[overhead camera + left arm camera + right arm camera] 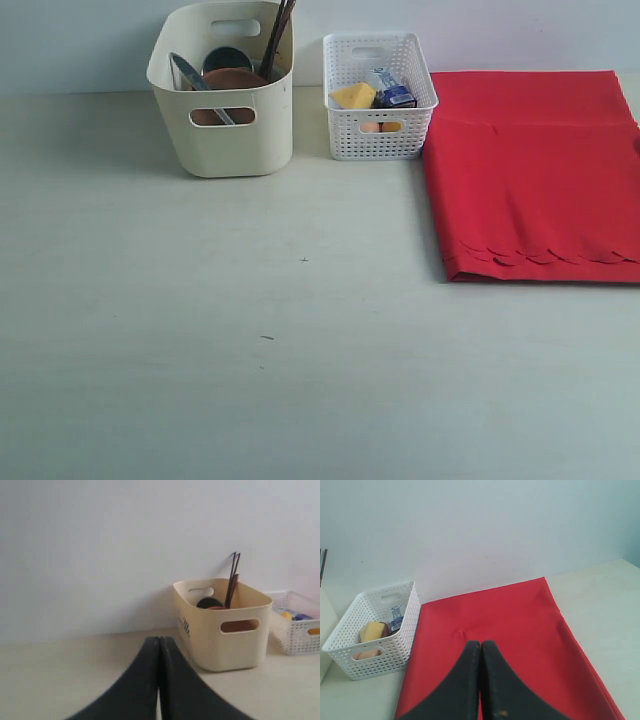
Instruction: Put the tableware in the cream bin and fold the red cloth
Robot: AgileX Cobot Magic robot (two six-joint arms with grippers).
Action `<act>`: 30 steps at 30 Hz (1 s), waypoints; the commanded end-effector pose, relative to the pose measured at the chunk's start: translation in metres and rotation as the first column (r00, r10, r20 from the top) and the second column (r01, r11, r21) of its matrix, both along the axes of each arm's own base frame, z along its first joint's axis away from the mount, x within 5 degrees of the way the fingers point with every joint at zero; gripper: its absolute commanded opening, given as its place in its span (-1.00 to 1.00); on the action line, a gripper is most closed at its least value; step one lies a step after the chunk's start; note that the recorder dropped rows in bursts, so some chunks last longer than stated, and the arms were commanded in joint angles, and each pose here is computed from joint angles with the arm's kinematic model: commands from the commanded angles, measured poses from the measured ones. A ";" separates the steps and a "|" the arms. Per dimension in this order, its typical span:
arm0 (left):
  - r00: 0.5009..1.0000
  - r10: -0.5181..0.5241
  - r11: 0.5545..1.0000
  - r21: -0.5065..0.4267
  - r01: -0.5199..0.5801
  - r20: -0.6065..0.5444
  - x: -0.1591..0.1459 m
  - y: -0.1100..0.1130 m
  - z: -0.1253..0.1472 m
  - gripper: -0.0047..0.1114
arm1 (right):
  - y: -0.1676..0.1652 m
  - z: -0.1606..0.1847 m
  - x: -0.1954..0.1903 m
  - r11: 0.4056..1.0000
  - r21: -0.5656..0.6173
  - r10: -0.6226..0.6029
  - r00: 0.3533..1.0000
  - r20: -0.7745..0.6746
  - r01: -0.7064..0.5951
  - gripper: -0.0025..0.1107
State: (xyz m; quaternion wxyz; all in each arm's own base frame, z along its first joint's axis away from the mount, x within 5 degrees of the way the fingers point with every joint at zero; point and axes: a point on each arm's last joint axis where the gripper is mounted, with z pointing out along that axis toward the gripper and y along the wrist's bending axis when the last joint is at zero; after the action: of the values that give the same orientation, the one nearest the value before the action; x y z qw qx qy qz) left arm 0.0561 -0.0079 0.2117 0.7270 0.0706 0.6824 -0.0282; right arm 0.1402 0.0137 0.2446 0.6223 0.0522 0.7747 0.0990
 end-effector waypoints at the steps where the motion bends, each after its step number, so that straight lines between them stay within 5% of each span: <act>1: 0.997 0.052 0.998 0.044 -0.049 -0.062 0.000 0.003 -0.007 -0.90 | -0.001 -0.001 -0.001 1.000 -0.002 -0.002 1.000 0.002 0.002 -0.96; 18: 0.973 0.058 0.996 0.073 -0.042 -0.225 -0.001 0.003 -0.022 -0.90 | -0.001 -0.001 -0.001 1.000 -0.002 -0.002 1.000 0.000 0.002 -0.96; 30: 0.970 0.051 0.999 -0.006 -0.054 -0.238 -0.001 0.002 -0.023 -0.90 | -0.001 -0.001 -0.001 1.000 -0.002 -0.002 1.000 0.000 0.002 -0.96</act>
State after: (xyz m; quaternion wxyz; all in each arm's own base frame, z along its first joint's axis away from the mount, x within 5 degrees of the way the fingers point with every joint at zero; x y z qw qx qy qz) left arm 0.0552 -0.0052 0.1889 0.6398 0.0513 0.7667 -0.0145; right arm 0.1401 0.0137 0.2444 0.6214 0.0522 0.7755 0.0989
